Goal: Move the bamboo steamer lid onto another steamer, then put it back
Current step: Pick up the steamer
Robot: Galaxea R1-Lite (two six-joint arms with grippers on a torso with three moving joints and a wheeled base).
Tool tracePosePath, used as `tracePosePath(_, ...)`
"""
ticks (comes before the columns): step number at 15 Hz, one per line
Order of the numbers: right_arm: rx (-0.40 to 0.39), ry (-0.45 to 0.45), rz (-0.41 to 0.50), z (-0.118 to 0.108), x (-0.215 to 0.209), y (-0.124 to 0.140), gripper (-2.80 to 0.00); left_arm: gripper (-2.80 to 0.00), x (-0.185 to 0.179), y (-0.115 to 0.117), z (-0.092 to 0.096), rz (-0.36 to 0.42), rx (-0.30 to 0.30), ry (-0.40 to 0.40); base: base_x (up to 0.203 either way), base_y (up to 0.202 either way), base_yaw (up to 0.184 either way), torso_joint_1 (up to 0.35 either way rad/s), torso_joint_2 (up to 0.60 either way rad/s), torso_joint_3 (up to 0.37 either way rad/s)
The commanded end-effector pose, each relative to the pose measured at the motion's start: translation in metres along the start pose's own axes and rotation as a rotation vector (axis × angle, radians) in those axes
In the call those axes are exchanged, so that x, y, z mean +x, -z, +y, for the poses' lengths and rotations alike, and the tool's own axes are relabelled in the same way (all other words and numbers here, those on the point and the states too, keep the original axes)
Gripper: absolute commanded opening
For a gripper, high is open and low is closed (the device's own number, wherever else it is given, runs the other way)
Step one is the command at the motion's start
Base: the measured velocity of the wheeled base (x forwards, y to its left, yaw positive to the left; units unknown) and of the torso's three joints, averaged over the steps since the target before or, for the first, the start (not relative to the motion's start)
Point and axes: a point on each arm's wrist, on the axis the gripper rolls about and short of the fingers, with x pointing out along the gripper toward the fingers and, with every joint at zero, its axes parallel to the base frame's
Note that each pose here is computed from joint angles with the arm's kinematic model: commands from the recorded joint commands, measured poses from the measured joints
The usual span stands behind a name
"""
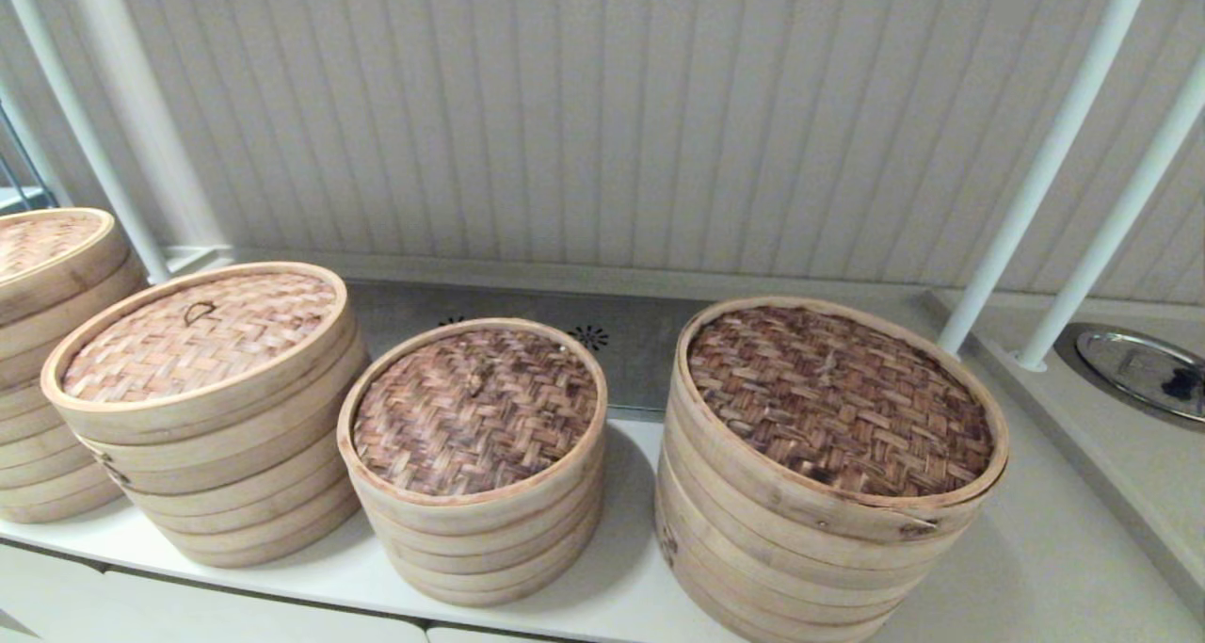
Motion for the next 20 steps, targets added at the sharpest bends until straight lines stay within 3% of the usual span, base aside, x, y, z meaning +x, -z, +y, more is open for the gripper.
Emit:
tracePosePath(1, 0.000, 0.000, 0.003, 0.0000, 0.0002, 0.0004, -2.80, -2.80, -0.0001, 0.0000, 0.0000, -0.002, -0.003, -0.001, 0.000, 0.000, 0.000, 0.000, 0.00, 0.000)
tracePosePath(20, 0.000, 0.000, 0.004, 0.0000, 0.0003, 0.0008, -2.80, -2.80, 0.0000, -0.0001, 0.0000, -0.001, -0.003, -0.001, 0.000, 0.000, 0.000, 0.000, 0.00, 0.000)
